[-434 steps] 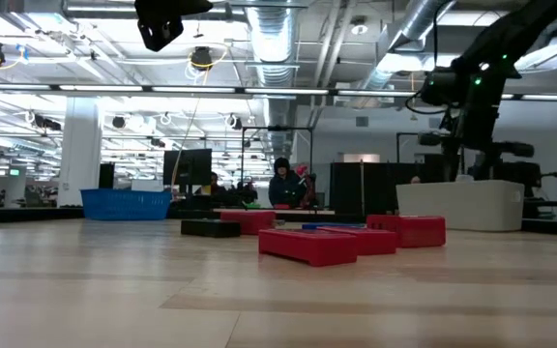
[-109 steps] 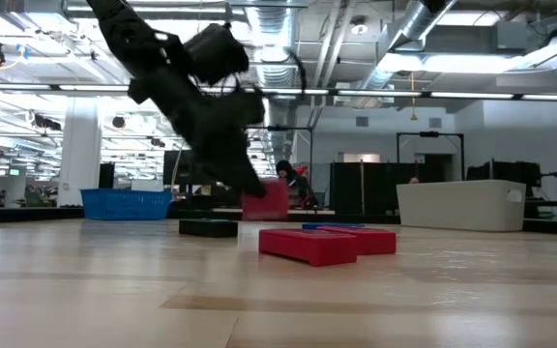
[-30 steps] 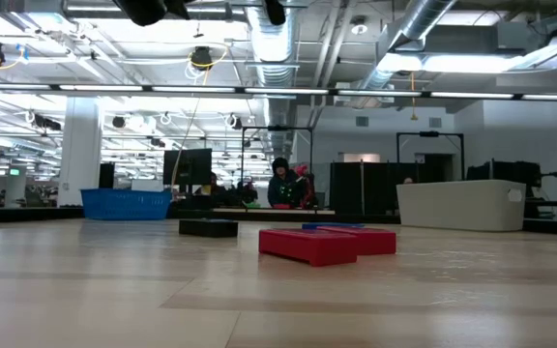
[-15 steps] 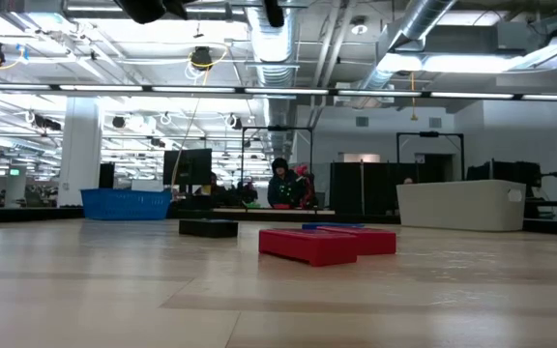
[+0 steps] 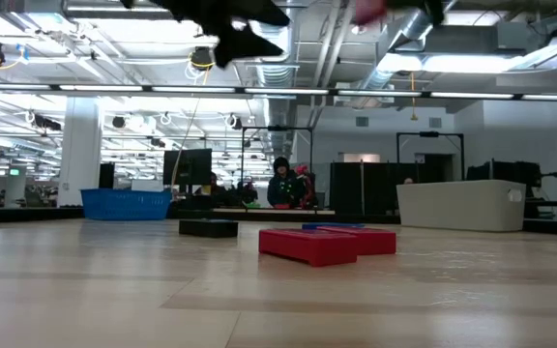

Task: Pick & Place Office items
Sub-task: Put the red charger into the gray bin, then put the top black clock into the blue bin

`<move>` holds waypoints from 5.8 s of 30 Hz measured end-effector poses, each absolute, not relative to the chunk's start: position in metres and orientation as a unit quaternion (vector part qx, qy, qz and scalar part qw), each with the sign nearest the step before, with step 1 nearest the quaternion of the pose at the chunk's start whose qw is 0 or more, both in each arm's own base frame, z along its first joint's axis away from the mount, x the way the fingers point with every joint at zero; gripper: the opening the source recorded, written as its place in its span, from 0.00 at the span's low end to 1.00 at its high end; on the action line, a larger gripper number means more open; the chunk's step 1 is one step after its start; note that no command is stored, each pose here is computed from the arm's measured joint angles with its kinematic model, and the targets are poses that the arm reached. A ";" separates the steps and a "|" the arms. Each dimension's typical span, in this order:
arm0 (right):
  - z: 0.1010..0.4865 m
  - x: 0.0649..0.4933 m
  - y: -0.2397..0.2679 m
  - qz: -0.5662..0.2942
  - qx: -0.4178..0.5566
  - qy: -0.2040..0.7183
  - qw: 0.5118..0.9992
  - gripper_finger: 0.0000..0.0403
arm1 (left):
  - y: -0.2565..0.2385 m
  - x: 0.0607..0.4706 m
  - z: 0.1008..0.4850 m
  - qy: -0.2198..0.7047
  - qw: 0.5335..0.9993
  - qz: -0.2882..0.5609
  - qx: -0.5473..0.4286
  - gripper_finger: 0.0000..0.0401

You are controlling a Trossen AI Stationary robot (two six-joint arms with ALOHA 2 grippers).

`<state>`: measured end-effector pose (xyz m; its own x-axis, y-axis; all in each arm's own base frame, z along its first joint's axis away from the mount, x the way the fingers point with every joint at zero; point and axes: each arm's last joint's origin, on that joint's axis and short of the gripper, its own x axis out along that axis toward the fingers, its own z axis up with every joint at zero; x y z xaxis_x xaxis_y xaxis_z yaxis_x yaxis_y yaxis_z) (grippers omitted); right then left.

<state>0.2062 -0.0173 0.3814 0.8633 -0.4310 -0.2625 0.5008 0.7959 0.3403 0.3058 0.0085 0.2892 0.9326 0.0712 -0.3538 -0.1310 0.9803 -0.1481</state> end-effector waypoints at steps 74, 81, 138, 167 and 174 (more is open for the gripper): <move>0.222 0.143 -0.111 -0.716 0.408 0.086 0.560 0.38 | -0.027 0.255 0.317 0.202 0.969 0.074 -0.119 0.39; 0.242 0.176 -0.067 -0.531 0.374 0.140 0.747 0.31 | -0.035 0.247 0.305 0.271 0.953 0.073 -0.114 0.39; 0.299 0.189 0.049 -0.151 0.345 0.038 0.926 0.51 | 0.013 0.279 0.114 0.438 0.880 -0.116 0.142 0.71; 0.299 0.189 0.048 -0.152 0.336 0.040 0.929 0.51 | 0.045 0.279 0.199 0.177 0.950 0.179 -0.183 0.37; 0.299 0.190 0.046 -0.157 0.329 0.038 0.930 0.51 | 0.092 0.255 0.222 0.062 0.886 0.361 -0.286 0.39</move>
